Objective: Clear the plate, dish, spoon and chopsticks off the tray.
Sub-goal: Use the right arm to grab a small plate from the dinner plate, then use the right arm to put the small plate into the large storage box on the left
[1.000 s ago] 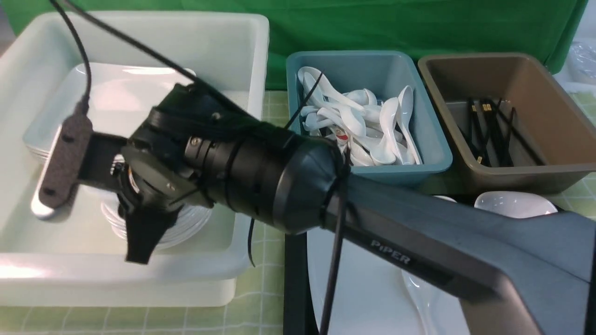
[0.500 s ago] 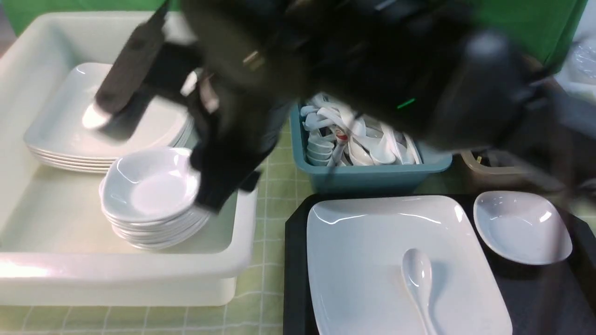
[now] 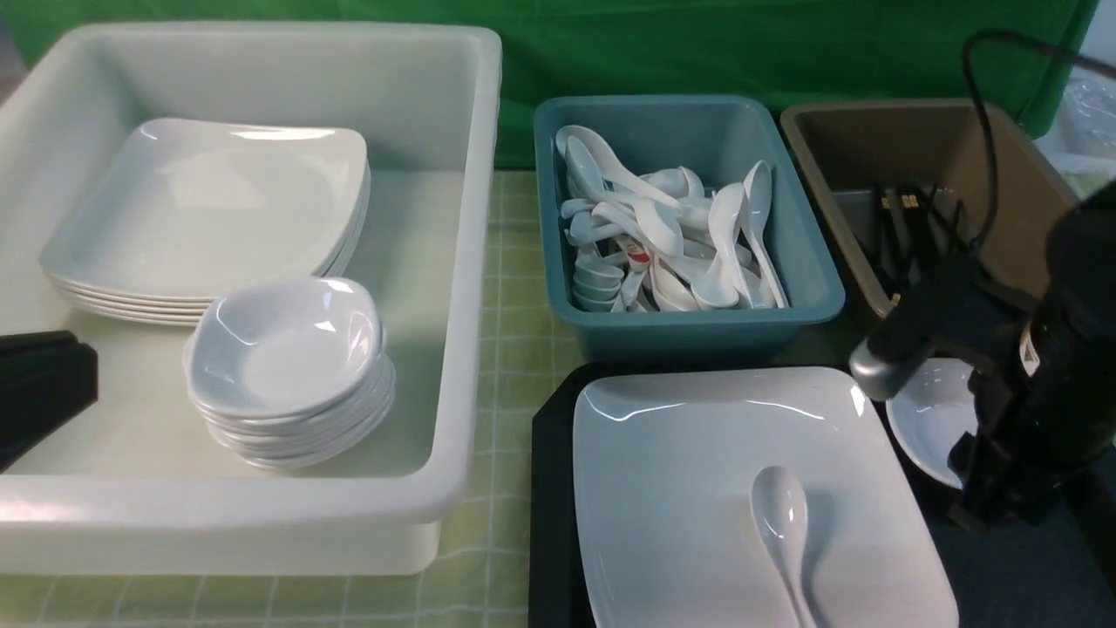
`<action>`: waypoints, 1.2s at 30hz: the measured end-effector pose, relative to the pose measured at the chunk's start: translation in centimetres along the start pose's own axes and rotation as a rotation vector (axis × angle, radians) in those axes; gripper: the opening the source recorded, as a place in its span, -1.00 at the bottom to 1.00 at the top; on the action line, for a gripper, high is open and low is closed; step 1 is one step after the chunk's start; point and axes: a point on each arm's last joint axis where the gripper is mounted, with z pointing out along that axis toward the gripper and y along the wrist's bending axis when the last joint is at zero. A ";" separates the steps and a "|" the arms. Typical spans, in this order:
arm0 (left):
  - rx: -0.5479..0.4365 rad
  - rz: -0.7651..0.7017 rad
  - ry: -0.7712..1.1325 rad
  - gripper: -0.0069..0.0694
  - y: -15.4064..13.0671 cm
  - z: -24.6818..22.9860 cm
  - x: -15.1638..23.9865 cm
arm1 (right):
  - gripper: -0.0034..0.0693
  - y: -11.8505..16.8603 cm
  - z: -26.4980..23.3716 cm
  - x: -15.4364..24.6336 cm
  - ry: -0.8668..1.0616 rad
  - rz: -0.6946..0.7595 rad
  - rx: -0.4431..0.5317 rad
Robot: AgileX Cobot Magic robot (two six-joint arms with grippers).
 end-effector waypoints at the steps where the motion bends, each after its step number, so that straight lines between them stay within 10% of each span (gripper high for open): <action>1: 0.000 -0.001 -0.001 -0.79 0.0 0.0 0.0 | 0.38 -0.3 1.2 0.3 -0.036 -0.003 0.003; 13: 0.001 0.005 -0.001 -0.79 0.0 0.0 0.0 | 0.43 -2.2 8.4 0.2 -0.086 -0.058 0.014; 23: 0.001 0.046 -0.002 -0.79 0.0 0.0 0.0 | -0.31 -2.4 8.8 -0.2 -0.107 -0.107 0.046; 28: 0.004 0.063 0.002 -0.79 0.0 0.0 0.0 | -0.69 -1.5 5.6 -0.2 -0.116 -0.053 0.050; 36: 0.000 0.078 0.003 -0.79 0.0 0.0 0.0 | -0.76 3.3 -6.9 -1.6 -0.300 0.066 -0.028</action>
